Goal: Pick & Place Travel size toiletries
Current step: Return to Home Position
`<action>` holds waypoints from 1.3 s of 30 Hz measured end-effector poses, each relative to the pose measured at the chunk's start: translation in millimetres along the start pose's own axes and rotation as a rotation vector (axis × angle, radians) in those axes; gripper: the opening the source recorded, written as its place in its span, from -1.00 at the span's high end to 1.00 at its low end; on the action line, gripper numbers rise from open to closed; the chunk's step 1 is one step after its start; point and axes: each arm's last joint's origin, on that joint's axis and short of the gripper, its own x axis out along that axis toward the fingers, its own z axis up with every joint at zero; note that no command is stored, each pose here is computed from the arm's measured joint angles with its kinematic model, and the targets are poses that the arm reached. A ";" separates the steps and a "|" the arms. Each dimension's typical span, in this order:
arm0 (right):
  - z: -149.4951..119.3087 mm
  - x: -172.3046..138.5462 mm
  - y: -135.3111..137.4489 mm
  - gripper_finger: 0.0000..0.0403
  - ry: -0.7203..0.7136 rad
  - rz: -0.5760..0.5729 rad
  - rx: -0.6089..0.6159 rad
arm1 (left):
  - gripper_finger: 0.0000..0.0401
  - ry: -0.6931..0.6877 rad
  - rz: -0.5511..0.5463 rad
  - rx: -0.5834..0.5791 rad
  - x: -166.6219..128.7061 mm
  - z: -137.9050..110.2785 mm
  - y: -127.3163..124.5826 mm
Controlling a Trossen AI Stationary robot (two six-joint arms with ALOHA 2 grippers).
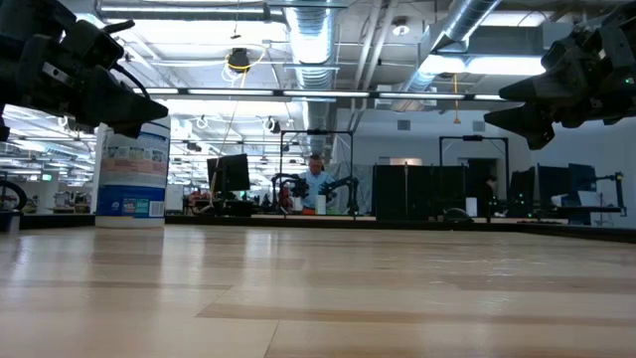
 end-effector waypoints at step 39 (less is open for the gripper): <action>0.0 0.0 0.0 -0.29 0.000 0.000 0.000 | 0.96 -0.020 0.000 0.000 0.0 2.0 0.0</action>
